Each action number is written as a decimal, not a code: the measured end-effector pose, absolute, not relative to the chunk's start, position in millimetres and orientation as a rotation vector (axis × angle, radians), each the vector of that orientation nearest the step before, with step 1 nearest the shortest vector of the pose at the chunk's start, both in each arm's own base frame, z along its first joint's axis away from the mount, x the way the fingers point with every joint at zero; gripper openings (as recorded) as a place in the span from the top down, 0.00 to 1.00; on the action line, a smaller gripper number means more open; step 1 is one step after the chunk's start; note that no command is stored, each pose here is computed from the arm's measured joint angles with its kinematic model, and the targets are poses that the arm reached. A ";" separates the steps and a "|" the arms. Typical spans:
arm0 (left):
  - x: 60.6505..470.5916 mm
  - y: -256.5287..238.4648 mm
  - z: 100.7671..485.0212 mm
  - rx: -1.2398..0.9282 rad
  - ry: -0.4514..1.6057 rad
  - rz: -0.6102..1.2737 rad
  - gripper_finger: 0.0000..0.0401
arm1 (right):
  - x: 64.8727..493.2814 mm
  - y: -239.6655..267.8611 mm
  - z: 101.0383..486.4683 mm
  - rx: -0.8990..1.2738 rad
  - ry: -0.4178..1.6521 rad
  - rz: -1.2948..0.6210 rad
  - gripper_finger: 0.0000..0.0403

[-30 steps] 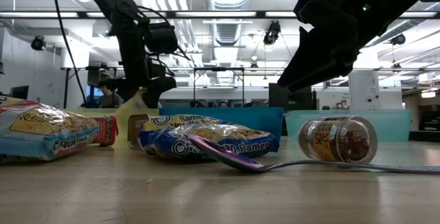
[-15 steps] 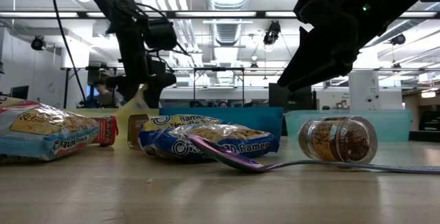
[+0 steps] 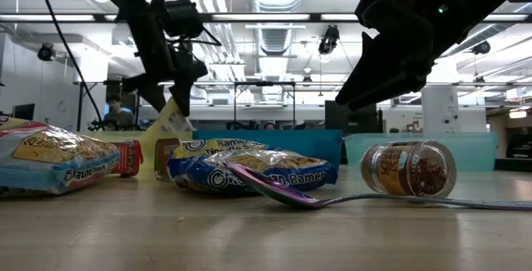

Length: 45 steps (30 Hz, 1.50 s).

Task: Pick & Place Food Item
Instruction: Put the right yellow noodle pack into the yellow bin

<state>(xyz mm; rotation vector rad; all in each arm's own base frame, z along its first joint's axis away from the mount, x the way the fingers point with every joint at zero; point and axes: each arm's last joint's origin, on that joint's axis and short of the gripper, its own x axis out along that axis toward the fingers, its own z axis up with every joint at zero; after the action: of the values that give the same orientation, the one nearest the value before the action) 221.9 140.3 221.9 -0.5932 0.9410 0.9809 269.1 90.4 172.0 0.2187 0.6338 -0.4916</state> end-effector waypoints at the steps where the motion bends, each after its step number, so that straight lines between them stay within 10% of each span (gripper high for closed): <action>1: 221.3 139.7 221.4 -0.599 0.953 0.975 0.30 | 269.1 90.4 171.9 0.219 0.634 -0.492 0.30; 24: 222.9 135.4 219.1 -0.671 0.980 0.874 0.70 | 269.3 90.4 172.0 0.214 0.634 -0.489 0.30; 33: 222.7 133.5 218.6 -0.679 0.992 0.873 0.67 | 269.3 90.3 172.0 0.213 0.634 -0.489 0.30; 45: 219.8 129.4 212.8 -0.715 1.027 0.887 0.33 | 269.3 90.4 172.0 0.214 0.633 -0.489 0.30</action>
<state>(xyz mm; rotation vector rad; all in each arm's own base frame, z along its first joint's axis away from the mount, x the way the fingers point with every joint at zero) 219.8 129.4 212.8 -0.7148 1.0272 0.8866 269.3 90.4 172.0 0.2138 0.6332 -0.4891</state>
